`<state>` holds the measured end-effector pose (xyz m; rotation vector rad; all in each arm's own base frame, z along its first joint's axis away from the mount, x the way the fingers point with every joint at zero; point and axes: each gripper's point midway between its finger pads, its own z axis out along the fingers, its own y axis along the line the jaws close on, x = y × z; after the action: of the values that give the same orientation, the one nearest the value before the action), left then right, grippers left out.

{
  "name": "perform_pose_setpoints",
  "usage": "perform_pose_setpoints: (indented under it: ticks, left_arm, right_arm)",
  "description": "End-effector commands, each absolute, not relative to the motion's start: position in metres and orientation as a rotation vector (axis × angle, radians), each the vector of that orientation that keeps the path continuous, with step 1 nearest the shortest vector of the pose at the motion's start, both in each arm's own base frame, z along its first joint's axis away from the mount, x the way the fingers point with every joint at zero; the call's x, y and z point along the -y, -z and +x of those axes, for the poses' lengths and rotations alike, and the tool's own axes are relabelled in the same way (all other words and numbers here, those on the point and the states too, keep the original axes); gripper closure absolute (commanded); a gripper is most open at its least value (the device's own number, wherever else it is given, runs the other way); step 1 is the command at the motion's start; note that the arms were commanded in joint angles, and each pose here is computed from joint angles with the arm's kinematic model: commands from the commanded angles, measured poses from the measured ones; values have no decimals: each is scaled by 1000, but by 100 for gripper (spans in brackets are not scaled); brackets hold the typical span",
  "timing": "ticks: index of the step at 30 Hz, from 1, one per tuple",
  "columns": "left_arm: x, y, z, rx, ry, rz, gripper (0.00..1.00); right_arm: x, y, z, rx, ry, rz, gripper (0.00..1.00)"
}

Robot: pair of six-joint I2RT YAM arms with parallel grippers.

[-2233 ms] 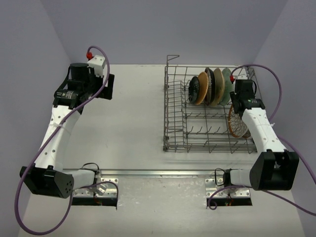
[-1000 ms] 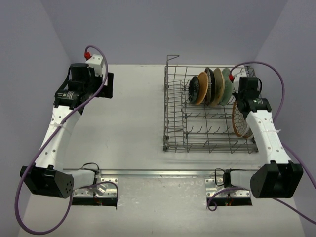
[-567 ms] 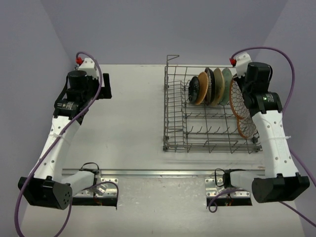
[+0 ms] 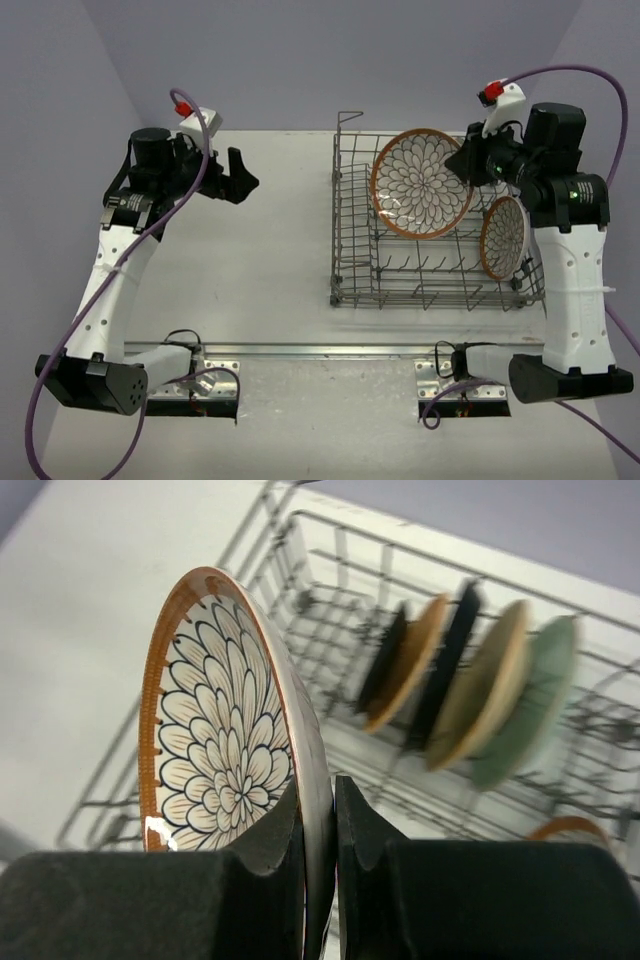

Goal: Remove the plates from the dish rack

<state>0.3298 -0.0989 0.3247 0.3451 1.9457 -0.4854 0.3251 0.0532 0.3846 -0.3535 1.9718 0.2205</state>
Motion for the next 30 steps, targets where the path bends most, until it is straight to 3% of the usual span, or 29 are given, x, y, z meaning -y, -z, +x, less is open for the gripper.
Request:
perform_pose_setpoints:
  ticks: [1, 7, 30]
  left_arm:
    - [144, -350, 308, -1872, 797, 529, 2]
    - [174, -346, 295, -1878, 973, 617, 7]
    - [218, -311, 273, -1966, 1024, 813, 15]
  right_arm:
    - [-127, -402, 298, -1862, -767, -444, 100]
    - [-162, -373, 291, -1852, -935, -500, 100]
    - [-262, -326, 291, -1965, -1043, -785, 100]
